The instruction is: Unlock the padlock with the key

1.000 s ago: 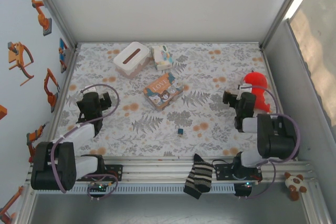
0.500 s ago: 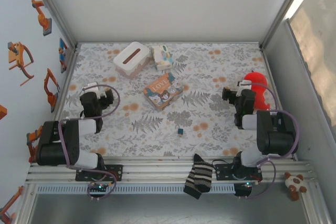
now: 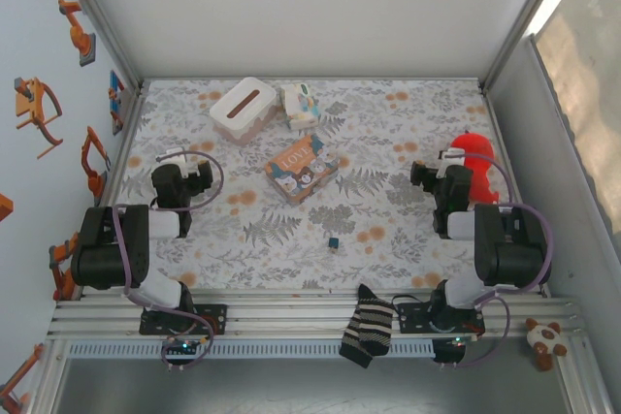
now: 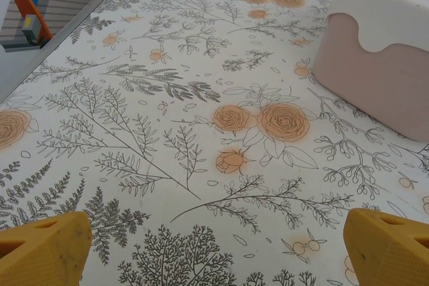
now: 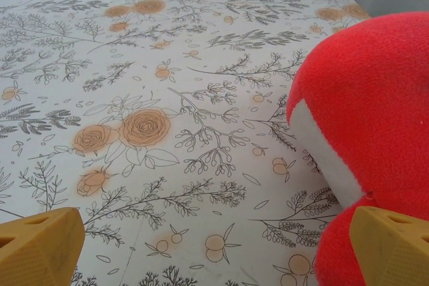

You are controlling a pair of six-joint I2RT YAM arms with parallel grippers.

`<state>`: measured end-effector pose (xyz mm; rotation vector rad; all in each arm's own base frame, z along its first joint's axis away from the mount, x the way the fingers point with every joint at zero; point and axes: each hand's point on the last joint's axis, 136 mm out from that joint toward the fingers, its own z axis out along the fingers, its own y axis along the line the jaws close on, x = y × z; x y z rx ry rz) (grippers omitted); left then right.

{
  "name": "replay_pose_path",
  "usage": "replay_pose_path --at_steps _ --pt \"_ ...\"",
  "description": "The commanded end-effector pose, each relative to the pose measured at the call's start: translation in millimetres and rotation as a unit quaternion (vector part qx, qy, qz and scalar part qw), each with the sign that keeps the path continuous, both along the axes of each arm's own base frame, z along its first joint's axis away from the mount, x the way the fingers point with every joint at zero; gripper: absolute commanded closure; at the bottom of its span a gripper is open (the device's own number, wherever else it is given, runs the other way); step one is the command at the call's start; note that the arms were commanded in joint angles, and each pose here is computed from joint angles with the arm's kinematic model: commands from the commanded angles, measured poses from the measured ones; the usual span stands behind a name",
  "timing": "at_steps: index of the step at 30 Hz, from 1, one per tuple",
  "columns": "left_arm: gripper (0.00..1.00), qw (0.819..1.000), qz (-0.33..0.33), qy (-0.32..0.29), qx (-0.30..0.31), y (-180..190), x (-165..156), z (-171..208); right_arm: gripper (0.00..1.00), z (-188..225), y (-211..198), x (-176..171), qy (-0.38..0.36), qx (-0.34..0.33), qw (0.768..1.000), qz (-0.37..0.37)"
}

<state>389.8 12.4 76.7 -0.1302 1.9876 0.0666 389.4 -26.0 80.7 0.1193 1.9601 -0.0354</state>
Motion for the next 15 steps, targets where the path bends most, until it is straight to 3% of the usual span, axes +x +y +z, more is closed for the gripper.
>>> replay_pose_path --at_steps 1,15 --pt "0.04 1.000 -0.009 -0.008 0.006 -2.2 5.2 7.1 0.00 7.1 -1.8 4.6 -0.009 -0.004 1.000 0.001" --pt "0.04 1.000 -0.009 -0.009 0.007 -2.5 5.7 8.1 0.00 6.5 -1.4 4.7 -0.008 -0.005 1.000 0.002"
